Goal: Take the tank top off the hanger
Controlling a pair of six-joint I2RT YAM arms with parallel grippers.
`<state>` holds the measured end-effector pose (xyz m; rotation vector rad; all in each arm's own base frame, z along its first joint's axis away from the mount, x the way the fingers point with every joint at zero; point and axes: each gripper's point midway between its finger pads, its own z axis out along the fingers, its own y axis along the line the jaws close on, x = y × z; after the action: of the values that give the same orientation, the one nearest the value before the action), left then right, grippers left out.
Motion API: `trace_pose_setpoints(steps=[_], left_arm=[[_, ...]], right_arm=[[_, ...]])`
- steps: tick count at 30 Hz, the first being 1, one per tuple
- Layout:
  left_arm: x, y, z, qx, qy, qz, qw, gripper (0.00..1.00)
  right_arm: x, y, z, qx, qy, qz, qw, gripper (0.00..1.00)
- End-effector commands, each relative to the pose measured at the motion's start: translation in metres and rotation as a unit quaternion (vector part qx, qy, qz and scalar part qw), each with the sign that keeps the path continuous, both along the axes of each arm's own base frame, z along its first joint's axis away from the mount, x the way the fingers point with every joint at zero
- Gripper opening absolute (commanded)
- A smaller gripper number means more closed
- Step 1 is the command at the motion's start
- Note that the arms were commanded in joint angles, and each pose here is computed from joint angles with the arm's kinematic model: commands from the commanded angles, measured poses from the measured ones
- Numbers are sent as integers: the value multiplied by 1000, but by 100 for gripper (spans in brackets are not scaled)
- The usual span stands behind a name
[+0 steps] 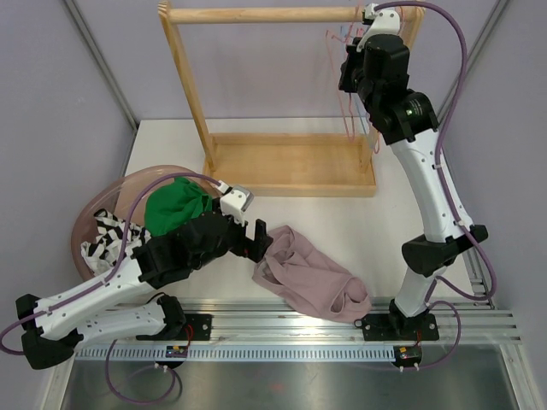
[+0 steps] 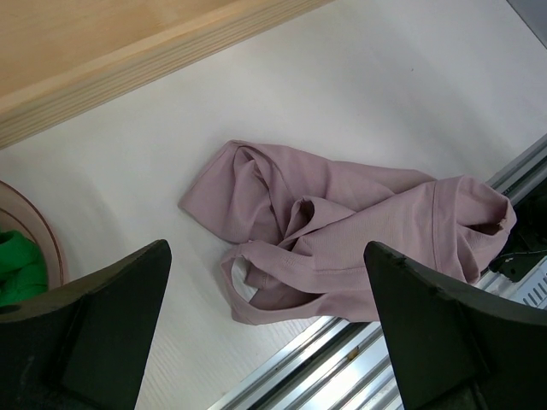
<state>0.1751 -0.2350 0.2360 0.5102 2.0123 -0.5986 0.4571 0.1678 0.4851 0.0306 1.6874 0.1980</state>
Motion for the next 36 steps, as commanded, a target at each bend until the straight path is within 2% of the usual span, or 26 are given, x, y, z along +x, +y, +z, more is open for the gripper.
trace_pose_setpoints(steps=[1, 2, 7, 11, 12, 13, 14, 15, 17, 18, 20, 21, 22, 27, 29, 36], left_arm=[[3, -6, 9, -19, -6, 6, 1000, 99], [3, -6, 9, -20, -7, 6, 1000, 99], [5, -9, 3, -8, -4, 7, 1000, 99], [9, -20, -2, -8, -3, 0, 1000, 99], [10, -24, -4, -7, -3, -6, 1000, 99], [8, -30, -7, -7, 1, -20, 1000, 99], [11, -39, -11, -8, 2, -24, 1000, 99], [13, -45, -13, -5, 4, -27, 1000, 99], [15, -63, -25, 2, 15, -46, 999, 99], [15, -69, -28, 4, 18, -52, 998, 99], [15, -85, -30, 0, 26, -73, 997, 99], [15, -94, -45, 17, 39, -80, 996, 99], [15, -102, -47, 20, 44, -88, 995, 99], [6, -133, -87, 75, 82, -115, 987, 99], [-1, -143, -114, 108, 104, -125, 981, 99], [-30, -171, -165, 173, 144, -163, 961, 99]], right_arm=[[-2, -1, 6, -4, 1, 8, 1000, 2], [-2, 0, 7, 2, -2, 10, 1000, 15], [-15, 0, 21, 17, -15, 23, 999, 32], [-33, -1, 27, 25, -12, 43, 999, 50], [-45, -4, 37, 32, -22, 49, 998, 58], [-48, -4, 31, 31, -14, 53, 998, 60], [-55, -3, 33, 36, -17, 61, 997, 68], [-72, -12, 46, 42, -32, 62, 997, 84], [-83, -15, 38, 38, -26, 66, 997, 99], [-103, -25, 51, 46, -44, 66, 996, 100], [-115, -30, 37, 39, -33, 69, 996, 99], [-136, -40, 47, 45, -50, 71, 995, 99], [-139, -41, 31, 39, -34, 71, 996, 99], [-187, -63, 20, 52, -52, 74, 995, 99], [-193, -65, 2, 54, -36, 72, 995, 99], [-210, -68, -29, 48, -10, 84, 995, 99]])
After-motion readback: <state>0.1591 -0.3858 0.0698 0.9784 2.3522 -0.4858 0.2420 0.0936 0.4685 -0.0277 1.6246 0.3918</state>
